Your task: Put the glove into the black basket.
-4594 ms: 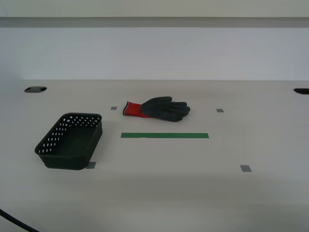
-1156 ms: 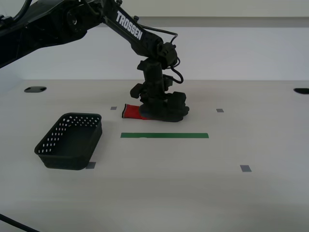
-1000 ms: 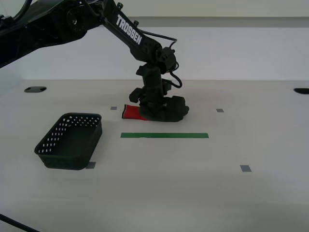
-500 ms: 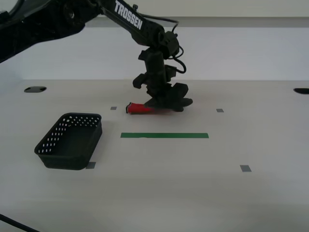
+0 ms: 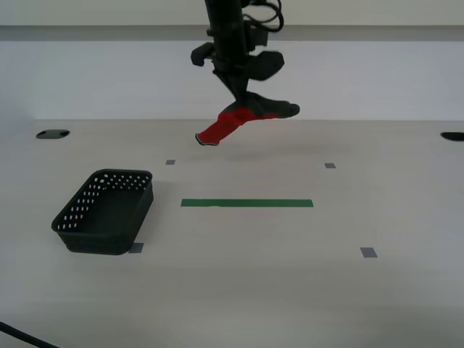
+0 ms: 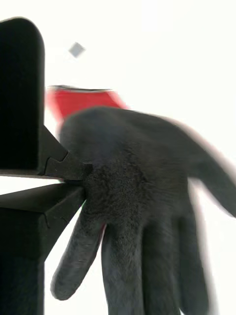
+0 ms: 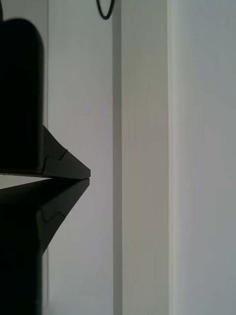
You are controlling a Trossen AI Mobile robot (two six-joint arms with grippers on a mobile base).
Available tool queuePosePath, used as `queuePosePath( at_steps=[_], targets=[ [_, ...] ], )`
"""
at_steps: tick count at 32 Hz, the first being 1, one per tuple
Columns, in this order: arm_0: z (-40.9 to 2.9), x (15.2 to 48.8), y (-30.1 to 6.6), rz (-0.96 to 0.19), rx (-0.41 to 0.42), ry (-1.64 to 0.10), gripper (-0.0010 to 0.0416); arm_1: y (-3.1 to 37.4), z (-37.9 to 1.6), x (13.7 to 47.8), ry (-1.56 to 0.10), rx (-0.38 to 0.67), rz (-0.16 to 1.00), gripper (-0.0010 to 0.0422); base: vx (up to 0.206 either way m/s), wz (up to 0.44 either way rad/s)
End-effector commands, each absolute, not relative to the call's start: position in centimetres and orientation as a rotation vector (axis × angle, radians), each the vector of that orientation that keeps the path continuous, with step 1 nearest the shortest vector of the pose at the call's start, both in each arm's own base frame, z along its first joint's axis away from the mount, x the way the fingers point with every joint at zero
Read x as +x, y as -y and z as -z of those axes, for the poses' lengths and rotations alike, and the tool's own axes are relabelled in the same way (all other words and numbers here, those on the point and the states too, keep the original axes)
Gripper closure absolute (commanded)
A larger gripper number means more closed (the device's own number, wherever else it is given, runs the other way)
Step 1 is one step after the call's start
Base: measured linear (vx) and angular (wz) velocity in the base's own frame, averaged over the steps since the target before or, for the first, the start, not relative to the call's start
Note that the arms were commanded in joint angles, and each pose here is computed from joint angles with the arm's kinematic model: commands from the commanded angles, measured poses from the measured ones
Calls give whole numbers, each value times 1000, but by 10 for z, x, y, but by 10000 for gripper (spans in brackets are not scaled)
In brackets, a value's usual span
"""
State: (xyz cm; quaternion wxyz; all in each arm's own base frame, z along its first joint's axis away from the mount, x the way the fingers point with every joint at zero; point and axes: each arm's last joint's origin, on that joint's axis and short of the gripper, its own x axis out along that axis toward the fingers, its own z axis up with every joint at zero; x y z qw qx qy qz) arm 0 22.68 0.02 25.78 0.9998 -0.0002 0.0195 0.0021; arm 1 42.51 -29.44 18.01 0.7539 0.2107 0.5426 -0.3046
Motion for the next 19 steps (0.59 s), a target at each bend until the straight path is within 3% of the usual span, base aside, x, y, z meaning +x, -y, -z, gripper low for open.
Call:
queuePosePath(
  at_steps=[1,13,19],
  targets=[
    [-258,227,0,-4,-1,-38,405,290,-195,420,-1193,481,679,414,0,0],
    [-258,227,0,-4,-1,-37,405,249,-293,377,-1140,488,689,414,0,0],
    [-258,227,0,-3,-1,-41,405,198,-296,341,-1137,432,626,413,0,0]
  ],
)
